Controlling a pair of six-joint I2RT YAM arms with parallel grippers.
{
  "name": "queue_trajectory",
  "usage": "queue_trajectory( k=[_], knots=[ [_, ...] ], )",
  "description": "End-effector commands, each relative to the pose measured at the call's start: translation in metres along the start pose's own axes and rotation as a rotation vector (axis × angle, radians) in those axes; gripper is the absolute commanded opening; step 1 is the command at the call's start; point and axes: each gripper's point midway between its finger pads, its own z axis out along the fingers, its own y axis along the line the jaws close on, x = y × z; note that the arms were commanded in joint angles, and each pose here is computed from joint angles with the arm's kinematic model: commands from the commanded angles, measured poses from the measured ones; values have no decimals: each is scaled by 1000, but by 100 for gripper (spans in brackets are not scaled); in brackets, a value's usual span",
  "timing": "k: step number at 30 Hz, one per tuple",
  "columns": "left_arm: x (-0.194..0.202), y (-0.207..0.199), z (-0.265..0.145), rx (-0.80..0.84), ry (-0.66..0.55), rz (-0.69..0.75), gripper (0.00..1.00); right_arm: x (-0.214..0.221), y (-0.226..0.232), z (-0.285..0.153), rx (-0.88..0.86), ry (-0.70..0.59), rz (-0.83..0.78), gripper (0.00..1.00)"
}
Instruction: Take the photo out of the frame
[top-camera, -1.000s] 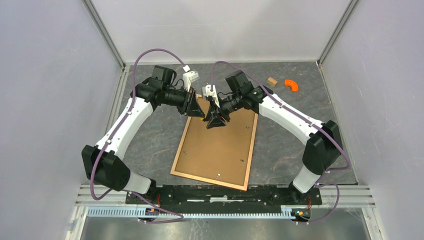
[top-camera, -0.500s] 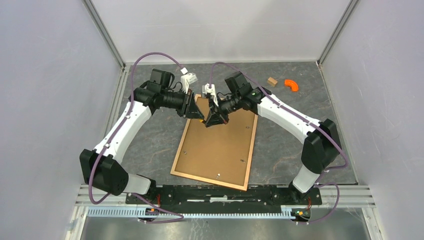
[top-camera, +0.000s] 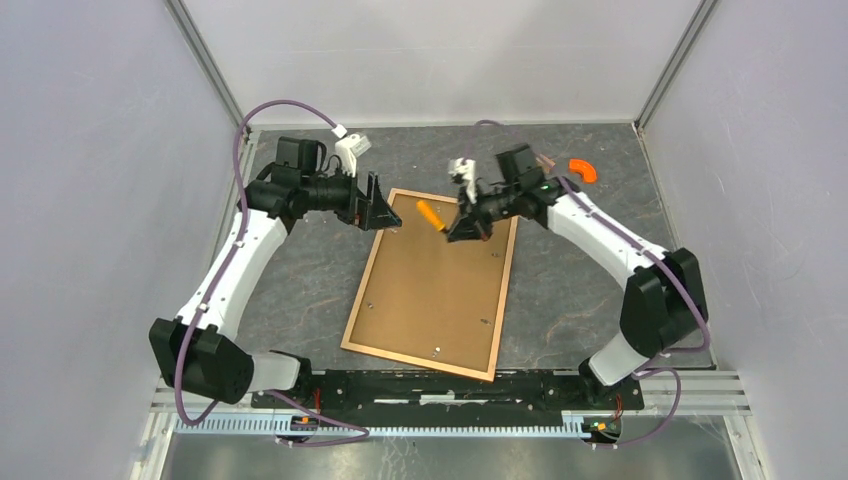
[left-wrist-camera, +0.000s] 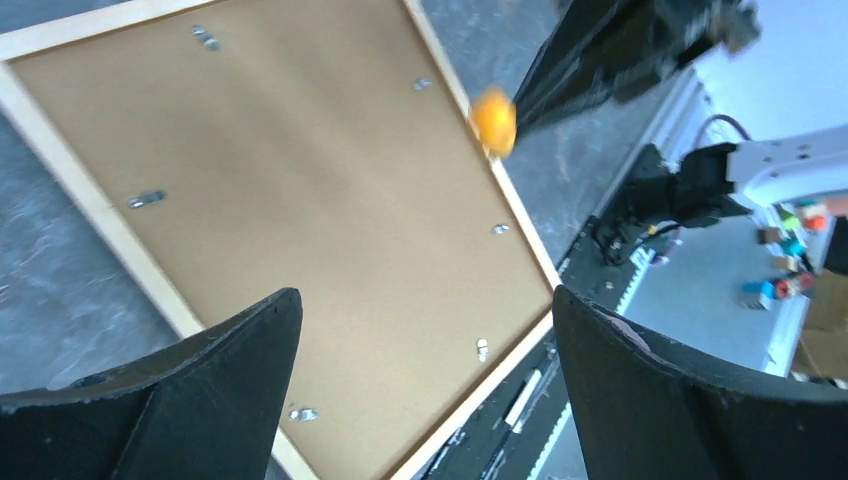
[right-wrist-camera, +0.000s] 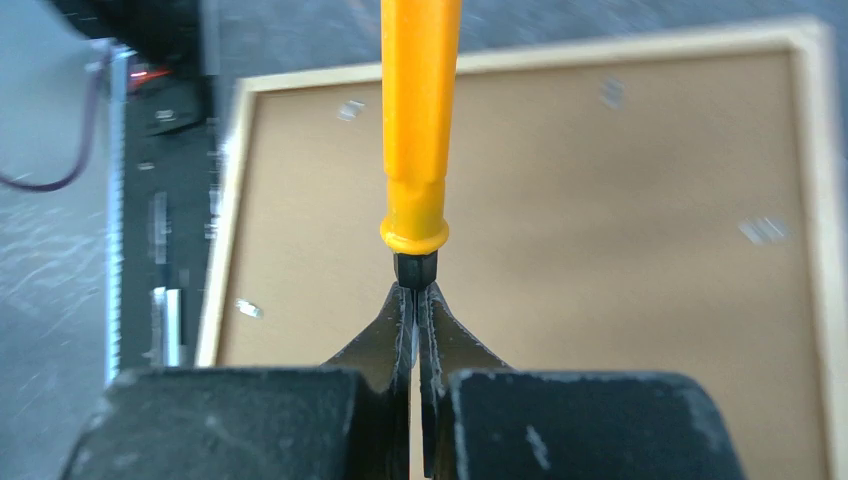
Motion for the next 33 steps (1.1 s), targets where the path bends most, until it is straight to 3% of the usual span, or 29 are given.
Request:
queue_trajectory(
  k=[1, 6, 10, 14, 21, 27, 33],
  knots=[
    [-8, 20, -16, -160, -33, 110, 100, 25, -58, -63, 255, -6, 68, 0],
    [13, 42, -22, -260, 59, 183, 100, 101, -123, -142, 555, 123, 245, 0],
    [28, 53, -24, -294, 109, 203, 100, 158, -165, -197, 691, 141, 451, 0],
    [36, 55, -23, -293, 124, 199, 100, 192, -209, -231, 815, 223, 517, 0],
    [43, 57, -21, -293, 138, 190, 100, 207, -273, -260, 964, 266, 577, 0],
    [51, 60, -22, -298, 157, 207, 100, 217, -300, -264, 1023, 265, 622, 1],
    [61, 61, -21, -290, 196, 240, 100, 226, -307, -260, 1019, 268, 650, 14]
  ],
)
